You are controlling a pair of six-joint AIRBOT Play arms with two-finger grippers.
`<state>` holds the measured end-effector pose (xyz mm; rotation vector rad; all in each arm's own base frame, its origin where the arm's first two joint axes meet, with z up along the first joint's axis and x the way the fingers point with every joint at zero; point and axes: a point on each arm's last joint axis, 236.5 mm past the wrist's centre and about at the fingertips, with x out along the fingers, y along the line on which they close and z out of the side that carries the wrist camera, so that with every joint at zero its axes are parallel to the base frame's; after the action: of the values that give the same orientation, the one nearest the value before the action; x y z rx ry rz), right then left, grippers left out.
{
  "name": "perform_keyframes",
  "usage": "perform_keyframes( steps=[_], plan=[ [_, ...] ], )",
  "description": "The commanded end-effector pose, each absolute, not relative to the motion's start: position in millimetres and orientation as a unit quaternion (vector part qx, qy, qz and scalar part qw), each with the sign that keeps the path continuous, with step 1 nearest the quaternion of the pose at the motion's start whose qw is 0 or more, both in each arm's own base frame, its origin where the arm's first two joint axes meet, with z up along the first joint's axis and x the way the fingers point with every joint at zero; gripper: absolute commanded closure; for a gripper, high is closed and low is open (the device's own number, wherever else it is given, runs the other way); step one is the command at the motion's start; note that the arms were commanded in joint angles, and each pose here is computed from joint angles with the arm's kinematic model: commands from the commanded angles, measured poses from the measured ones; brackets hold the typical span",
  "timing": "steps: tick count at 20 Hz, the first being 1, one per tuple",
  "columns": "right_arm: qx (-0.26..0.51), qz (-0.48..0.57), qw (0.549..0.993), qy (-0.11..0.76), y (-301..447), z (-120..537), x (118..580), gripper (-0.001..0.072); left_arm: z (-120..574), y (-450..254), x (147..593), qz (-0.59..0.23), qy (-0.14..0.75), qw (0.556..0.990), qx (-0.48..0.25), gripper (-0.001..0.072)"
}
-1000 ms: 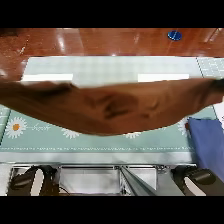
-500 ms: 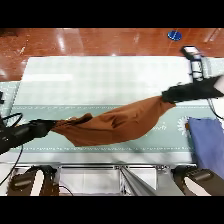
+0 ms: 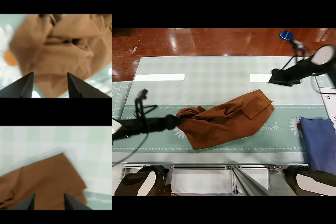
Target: Fold the shirts.
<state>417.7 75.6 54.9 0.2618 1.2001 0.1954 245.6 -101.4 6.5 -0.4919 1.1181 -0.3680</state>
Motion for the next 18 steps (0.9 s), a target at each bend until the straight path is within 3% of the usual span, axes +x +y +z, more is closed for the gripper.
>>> perform_keyframes(
  steps=[1, 3, 4, 6, 8, 12, 16, 18],
  plan=[
    [0.092, 0.006, 0.827, 0.554, -14.5, 94.9, 390.0, 0.0292, 54.5, -42.0, 287.0, -0.102, 0.477, 0.852, -0.191, 0.0199],
    [0.147, -0.043, 0.839, 0.523, -52.5, 97.1, 364.6, 0.0294, 75.1, -12.3, 306.6, -0.062, 0.436, 0.87, -0.22, 0.02],
    [0.182, -0.051, 0.835, 0.516, -55.8, 84.1, 350.0, 0.0295, 66.9, -9.9, 309.5, -0.058, 0.445, 0.859, -0.246, 0.02],
    [0.234, -0.033, 0.803, 0.546, -34.6, 32.2, 310.2, 0.0301, 36.4, -31.4, 309.6, -0.093, 0.501, 0.807, -0.298, 0.0201],
    [0.291, -0.001, 0.76, 0.581, 3.8, -17.9, 276.0, 0.0301, 11.0, -73.2, 309.9, -0.194, 0.55, 0.744, -0.327, 0.0201],
    [0.347, 0.059, 0.712, 0.608, 51.2, -58.4, 239.6, 0.0302, -44.1, -97.4, 309.6, -0.233, 0.663, 0.646, -0.297, 0.02],
    [0.34, 0.074, 0.698, 0.626, 57.4, -61.9, 226.1, 0.0302, -48.6, -136.6, 331.7, -0.282, 0.693, 0.613, -0.254, 0.02],
    [0.336, 0.078, 0.691, 0.635, 58.6, -62.5, 220.3, 0.0302, -53.6, -150.5, 318.1, -0.306, 0.731, 0.576, -0.204, 0.02]
  ],
)
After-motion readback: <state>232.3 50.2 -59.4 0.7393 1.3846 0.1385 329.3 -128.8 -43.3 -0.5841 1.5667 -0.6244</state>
